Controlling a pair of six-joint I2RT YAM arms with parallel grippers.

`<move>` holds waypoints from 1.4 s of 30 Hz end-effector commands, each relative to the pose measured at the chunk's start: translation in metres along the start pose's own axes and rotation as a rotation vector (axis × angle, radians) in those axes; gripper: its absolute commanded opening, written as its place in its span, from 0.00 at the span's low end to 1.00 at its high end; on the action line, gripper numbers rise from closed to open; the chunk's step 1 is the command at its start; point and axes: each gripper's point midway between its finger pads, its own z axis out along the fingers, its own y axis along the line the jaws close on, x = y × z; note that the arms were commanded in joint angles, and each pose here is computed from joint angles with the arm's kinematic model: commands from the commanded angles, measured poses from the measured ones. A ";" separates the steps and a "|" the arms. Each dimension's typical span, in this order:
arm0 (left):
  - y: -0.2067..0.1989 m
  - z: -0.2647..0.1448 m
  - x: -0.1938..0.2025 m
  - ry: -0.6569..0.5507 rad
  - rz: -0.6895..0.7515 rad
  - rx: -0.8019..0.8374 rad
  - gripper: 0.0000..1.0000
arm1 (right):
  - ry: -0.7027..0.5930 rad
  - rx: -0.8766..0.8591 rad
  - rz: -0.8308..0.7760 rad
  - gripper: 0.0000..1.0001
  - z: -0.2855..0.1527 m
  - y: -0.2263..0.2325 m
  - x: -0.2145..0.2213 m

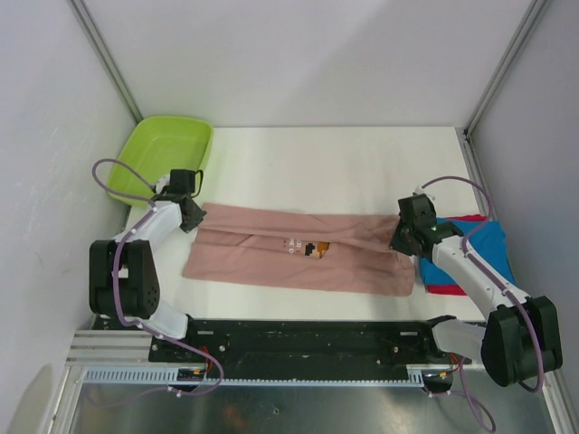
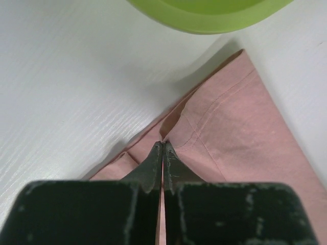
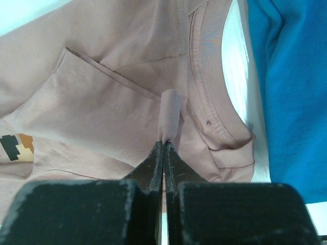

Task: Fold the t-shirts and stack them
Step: Fold the other side of the tshirt into a rectangle

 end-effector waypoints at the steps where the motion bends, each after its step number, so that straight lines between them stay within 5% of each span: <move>1: 0.008 -0.008 -0.014 -0.066 -0.023 -0.013 0.00 | -0.034 0.016 0.014 0.00 -0.009 -0.004 -0.004; 21: 0.020 0.005 0.014 0.009 -0.036 -0.049 0.00 | 0.069 0.017 0.014 0.00 0.015 -0.007 0.033; 38: 0.027 0.002 0.004 0.002 -0.067 -0.041 0.00 | 0.020 -0.019 0.049 0.00 -0.014 -0.008 0.018; 42: 0.028 0.009 0.014 0.038 -0.061 -0.052 0.00 | 0.057 -0.028 0.053 0.10 -0.006 -0.007 0.029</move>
